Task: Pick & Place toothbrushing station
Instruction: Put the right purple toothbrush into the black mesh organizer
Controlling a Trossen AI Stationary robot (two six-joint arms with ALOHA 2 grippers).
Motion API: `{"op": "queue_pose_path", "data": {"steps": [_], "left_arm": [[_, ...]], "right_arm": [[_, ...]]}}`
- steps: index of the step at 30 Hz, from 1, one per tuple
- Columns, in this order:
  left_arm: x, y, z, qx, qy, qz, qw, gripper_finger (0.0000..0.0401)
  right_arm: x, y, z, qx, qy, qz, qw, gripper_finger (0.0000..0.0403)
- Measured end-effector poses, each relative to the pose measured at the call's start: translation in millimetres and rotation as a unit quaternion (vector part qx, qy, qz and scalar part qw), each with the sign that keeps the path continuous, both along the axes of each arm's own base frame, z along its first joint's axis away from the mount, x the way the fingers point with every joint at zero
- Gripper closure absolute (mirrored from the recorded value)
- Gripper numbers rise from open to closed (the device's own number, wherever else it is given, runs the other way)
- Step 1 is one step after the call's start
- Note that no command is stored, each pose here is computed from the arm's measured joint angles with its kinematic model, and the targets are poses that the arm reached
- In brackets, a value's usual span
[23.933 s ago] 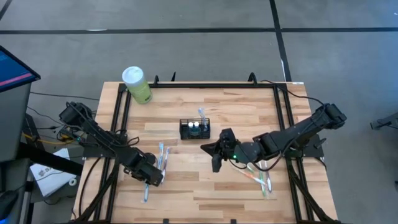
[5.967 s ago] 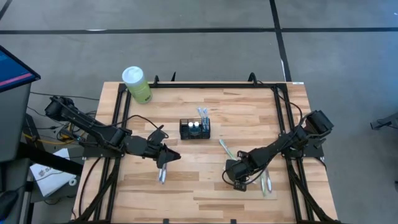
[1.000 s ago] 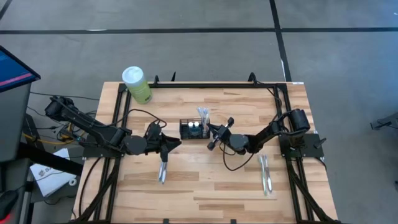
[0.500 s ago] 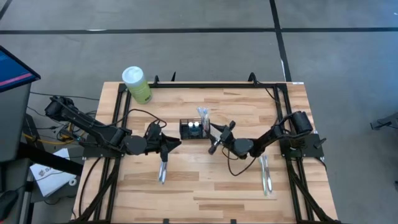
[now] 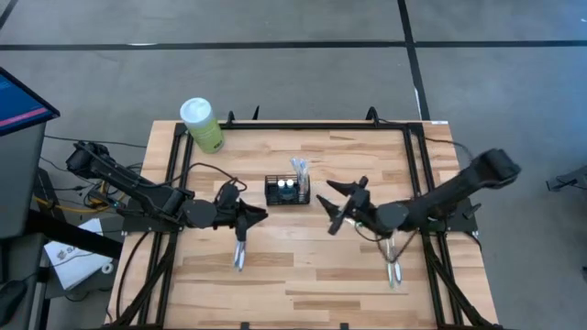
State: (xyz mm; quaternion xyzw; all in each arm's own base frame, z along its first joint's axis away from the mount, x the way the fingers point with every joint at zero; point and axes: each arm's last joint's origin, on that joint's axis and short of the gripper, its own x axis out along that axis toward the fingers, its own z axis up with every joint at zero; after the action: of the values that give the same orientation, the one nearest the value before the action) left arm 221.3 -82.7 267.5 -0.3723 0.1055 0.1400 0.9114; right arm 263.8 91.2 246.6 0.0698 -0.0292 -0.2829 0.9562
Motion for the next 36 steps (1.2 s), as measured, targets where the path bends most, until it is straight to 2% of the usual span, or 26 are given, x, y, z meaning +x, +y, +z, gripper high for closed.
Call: {"op": "queue_pose_path", "data": {"steps": [6,13,17,22,29,34,36], "left_arm": [[0.5,-3.1,0.3,-0.022,0.003,-0.048,0.999,0.0301],[0.7,-4.4,0.8,-0.038,0.001,-0.064,0.997,0.0301],[0.8,-4.5,1.1,-0.039,0.0,-0.065,0.997,0.0301],[0.8,-4.5,1.3,-0.039,-0.001,-0.065,0.997,0.0301],[1.1,-4.6,2.0,-0.04,-0.005,-0.064,0.997,0.0301],[1.5,-3.8,3.8,-0.038,-0.016,-0.049,0.998,0.0301],[1.7,-3.1,4.5,-0.036,-0.021,-0.035,0.998,0.0301]], "right_arm": [[-26.1,2.6,45.6,0.072,0.049,0.017,0.996,0.0177],[-35.2,3.6,62.8,0.125,0.132,0.056,0.982,0.0203],[-29.3,2.7,50.4,0.167,0.208,0.1,0.959,0.0213],[-17.2,-2.0,22.7,0.215,0.315,0.134,0.915,0.0218],[-0.5,-17.2,-13.5,0.216,0.439,0.14,0.861,0.0213],[13.8,-35.5,-34.1,0.207,0.496,0.17,0.826,0.0208],[18.1,-44.2,-39.5,0.193,0.511,0.18,0.818,0.0207]]}}
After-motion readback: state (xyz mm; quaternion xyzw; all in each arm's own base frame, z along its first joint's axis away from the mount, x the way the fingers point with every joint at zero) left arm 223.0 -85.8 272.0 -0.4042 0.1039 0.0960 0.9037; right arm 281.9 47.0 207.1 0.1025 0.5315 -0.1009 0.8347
